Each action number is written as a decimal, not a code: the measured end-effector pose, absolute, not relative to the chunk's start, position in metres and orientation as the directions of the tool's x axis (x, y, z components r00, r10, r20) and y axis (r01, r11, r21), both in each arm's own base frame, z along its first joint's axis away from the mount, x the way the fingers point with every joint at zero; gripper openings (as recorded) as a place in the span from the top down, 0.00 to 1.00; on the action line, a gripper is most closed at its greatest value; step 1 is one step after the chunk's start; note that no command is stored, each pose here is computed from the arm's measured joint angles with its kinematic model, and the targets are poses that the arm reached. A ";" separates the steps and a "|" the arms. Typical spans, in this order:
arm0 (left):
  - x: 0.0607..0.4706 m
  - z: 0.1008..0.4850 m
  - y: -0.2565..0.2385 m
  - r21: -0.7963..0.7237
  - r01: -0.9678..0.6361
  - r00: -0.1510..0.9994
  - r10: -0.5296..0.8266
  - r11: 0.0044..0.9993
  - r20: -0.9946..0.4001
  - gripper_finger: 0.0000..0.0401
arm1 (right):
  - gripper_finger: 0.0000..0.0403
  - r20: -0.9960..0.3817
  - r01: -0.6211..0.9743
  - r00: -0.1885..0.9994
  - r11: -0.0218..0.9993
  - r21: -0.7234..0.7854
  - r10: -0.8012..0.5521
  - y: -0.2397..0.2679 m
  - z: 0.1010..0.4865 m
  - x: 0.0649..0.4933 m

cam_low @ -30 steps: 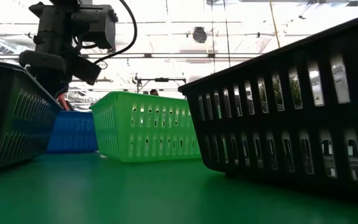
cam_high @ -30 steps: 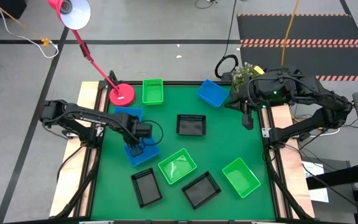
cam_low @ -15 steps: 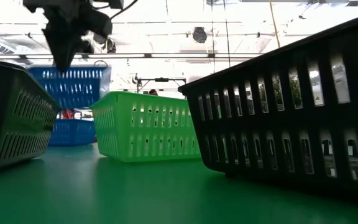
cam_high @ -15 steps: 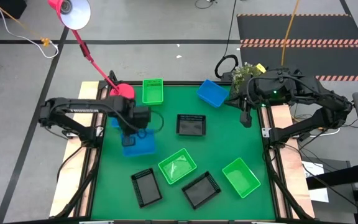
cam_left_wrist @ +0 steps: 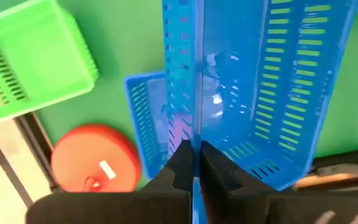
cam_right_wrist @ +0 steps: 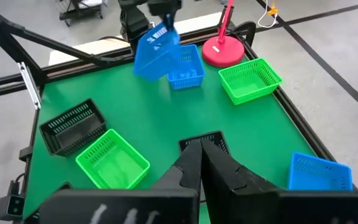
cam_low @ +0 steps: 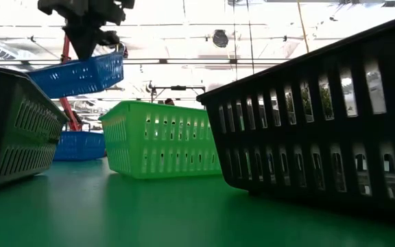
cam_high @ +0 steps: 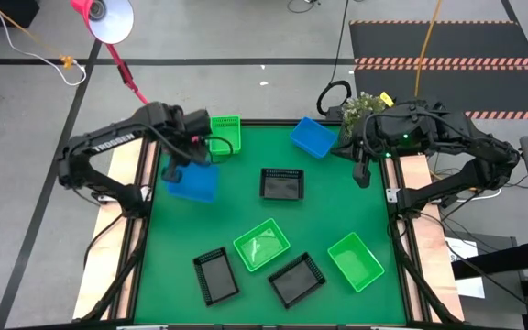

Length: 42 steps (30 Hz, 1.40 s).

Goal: Stack baskets by color
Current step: Stack the bottom blue bin on the middle left blue bin

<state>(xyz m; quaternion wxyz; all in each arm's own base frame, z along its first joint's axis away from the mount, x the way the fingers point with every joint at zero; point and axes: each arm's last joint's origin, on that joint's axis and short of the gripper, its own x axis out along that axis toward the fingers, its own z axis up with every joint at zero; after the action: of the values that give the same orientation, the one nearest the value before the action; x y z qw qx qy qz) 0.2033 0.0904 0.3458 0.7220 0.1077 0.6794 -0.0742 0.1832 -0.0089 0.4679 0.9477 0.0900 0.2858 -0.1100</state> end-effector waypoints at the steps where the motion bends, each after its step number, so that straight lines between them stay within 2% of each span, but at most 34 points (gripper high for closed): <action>1: 0.201 0.345 0.096 0.056 0.253 0.063 0.041 0.966 -0.997 0.99 | 1.00 -0.561 0.260 0.812 0.959 0.108 -0.157 -0.009 0.468 0.183; 8: 0.174 0.345 0.139 0.058 0.185 0.052 0.050 0.981 -0.997 0.99 | 1.00 -0.561 0.257 0.812 0.961 0.103 -0.157 -0.009 0.468 0.183; 13: 0.162 0.338 0.164 0.006 0.151 0.059 -0.003 0.989 -0.998 0.99 | 1.00 -0.561 0.250 0.813 0.964 0.091 -0.158 -0.009 0.468 0.183; 21: 0.166 0.310 0.198 -0.107 0.139 -0.001 -0.108 0.985 -0.994 0.99 | 1.00 -0.559 0.263 0.809 0.963 0.066 -0.183 -0.010 0.468 0.183; 32: 0.180 0.282 0.215 -0.181 0.105 -0.081 -0.173 0.978 -0.981 0.99 | 1.00 -0.559 0.267 0.809 0.961 0.071 -0.183 -0.010 0.468 0.183; 42: 0.180 0.269 0.213 -0.250 0.112 -0.086 -0.241 0.962 -0.967 0.99 | 1.00 -0.559 0.233 0.809 0.972 0.018 -0.183 -0.010 0.468 0.183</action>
<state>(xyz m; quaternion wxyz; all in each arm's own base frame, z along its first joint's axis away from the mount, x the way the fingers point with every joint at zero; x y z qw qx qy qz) 0.1799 0.2129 0.2688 0.6745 -0.0443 0.7252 -0.1310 0.1831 -0.0097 0.4680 0.9500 0.0428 0.2893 -0.1096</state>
